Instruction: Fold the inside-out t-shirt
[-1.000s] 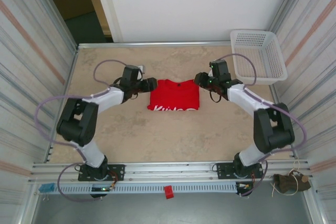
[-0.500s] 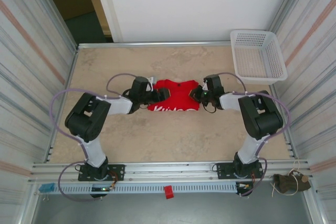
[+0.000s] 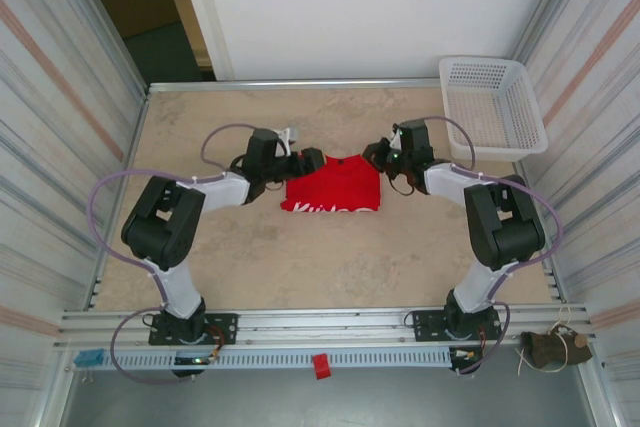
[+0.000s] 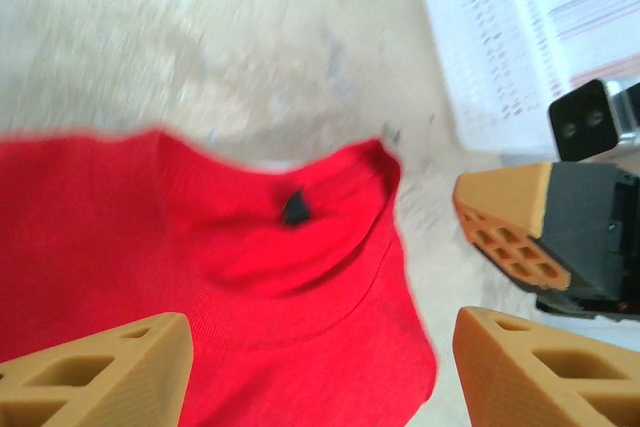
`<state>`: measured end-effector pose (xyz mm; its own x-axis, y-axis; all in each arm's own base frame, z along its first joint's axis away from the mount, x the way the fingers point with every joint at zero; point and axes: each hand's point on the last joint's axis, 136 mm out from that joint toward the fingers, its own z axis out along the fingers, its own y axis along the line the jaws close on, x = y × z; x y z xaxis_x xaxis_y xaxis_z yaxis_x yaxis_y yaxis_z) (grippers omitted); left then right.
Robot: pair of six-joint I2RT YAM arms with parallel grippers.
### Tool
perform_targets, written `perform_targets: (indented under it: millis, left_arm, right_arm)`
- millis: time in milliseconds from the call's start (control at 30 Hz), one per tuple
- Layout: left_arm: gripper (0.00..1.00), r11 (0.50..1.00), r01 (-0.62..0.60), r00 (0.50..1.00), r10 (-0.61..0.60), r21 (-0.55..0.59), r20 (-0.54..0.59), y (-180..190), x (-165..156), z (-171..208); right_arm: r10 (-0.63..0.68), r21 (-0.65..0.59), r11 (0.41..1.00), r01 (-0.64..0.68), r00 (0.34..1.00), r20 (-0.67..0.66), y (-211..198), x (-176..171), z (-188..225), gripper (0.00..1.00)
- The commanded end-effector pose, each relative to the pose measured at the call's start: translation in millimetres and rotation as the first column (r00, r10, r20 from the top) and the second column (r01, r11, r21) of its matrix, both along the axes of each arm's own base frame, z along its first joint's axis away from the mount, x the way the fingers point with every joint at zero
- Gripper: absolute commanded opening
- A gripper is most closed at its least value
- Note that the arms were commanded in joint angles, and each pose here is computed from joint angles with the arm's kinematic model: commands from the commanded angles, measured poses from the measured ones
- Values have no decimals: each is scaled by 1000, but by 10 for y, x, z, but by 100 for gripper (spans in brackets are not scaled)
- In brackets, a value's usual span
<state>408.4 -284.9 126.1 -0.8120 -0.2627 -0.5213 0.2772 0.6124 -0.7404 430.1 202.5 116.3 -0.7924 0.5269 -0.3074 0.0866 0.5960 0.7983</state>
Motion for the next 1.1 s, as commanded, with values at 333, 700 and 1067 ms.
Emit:
perform_targets:
  millis: [333,700,1067]
  left_arm:
    - [69,998,-22,994,28,57,-101,249,531,-651]
    - [72,993,9,1000,-10,117,8,424,279,248]
    - [78,977,57,989,-27,206,-145,641,-508,-334]
  right_arm:
    - [-42,-27,999,39,991,-128,-15,235,-693,0]
    - [63,-128,990,-64,998,-16,-73,-85,132,7]
    - [115,-158,979,-129,989,-96,16,-576,-121,28]
